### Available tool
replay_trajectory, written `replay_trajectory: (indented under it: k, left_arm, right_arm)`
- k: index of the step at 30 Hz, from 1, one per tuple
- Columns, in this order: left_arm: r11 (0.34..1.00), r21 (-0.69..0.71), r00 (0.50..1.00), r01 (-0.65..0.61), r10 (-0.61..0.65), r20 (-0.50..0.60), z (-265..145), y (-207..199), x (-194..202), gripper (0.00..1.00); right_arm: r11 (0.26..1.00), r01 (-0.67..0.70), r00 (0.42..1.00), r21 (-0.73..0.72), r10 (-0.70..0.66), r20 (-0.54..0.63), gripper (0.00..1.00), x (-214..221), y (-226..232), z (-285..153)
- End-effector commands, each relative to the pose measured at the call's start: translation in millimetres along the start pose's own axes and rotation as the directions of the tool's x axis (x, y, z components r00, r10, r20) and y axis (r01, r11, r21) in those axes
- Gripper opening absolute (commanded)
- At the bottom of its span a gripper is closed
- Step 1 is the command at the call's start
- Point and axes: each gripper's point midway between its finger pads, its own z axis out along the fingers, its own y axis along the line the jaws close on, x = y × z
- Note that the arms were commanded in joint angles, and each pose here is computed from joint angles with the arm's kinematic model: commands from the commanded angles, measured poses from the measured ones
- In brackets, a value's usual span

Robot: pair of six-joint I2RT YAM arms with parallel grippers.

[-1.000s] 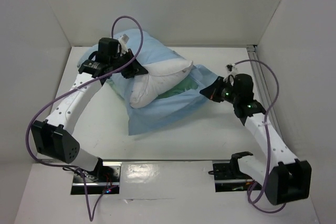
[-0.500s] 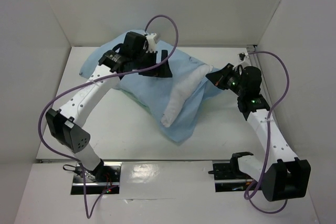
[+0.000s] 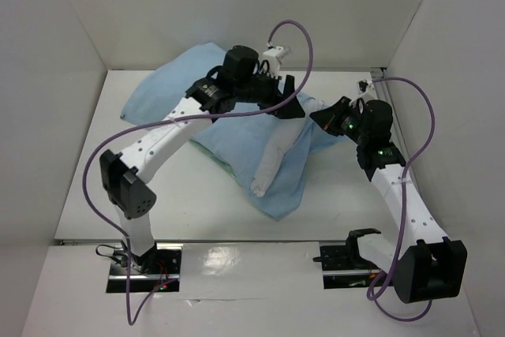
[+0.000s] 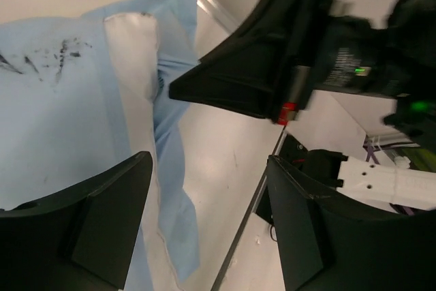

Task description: Put the pillow into the pillowcase

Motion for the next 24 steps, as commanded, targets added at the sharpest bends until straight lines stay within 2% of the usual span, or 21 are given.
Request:
replay_trajectory:
  k: [1,5,8,9,10,12,15,18,19,24]
  left_arm:
    - [0.994,0.096,0.998,0.052,-0.049,-0.034,37.9,9.4,14.6,0.81]
    - [0.986,0.115,0.988,0.117,-0.105,-0.111,72.9,30.4,42.4,0.78]
    - [0.970,0.065,0.954,0.233,-0.215,-0.209,98.8,64.1,80.6,0.73]
    - [0.963,0.041,0.938,0.267,-0.250,-0.239,105.5,72.4,93.8,0.69]
    - [0.949,0.006,0.912,0.314,-0.300,-0.280,113.7,90.3,113.2,0.59]
    - [0.933,-0.048,0.878,0.357,-0.353,-0.324,115.5,108.8,135.9,0.54]
    - [0.906,-0.122,0.822,0.405,-0.420,-0.385,107.2,132.7,164.2,0.54]
    - [0.895,-0.221,0.801,0.387,-0.445,-0.400,98.0,158.8,183.9,0.54]
    - [0.883,-0.274,0.786,0.382,-0.466,-0.406,96.3,168.0,195.3,0.52]
    - [0.852,-0.316,0.752,0.417,-0.519,-0.406,91.0,193.1,210.4,0.48]
  right_arm:
    - [0.997,0.061,0.993,-0.040,-0.056,0.102,0.00,-29.0,22.2,-10.9]
    - [0.998,0.061,0.993,-0.010,-0.060,0.101,0.00,-27.7,17.0,-12.8]
    - [0.998,0.065,0.991,0.021,-0.067,0.116,0.00,-29.7,13.4,-17.3]
    - [0.998,0.063,0.990,0.031,-0.067,0.123,0.00,-31.2,11.8,-17.2]
    - [0.997,0.058,0.990,0.049,-0.064,0.126,0.00,-31.4,8.2,-17.3]
    - [0.995,0.048,0.981,0.091,-0.064,0.183,0.00,-46.8,7.7,-21.8]
    - [0.990,0.075,0.963,0.118,-0.103,0.249,0.00,-67.9,10.1,-22.7]
    - [0.983,0.121,0.948,0.135,-0.155,0.278,0.00,-95.4,18.4,-13.5]
    - [0.984,0.128,0.942,0.125,-0.160,0.295,0.00,-103.7,23.5,-11.2]
    - [0.985,0.174,0.896,0.017,-0.165,0.413,0.00,-146.5,64.5,-11.0]
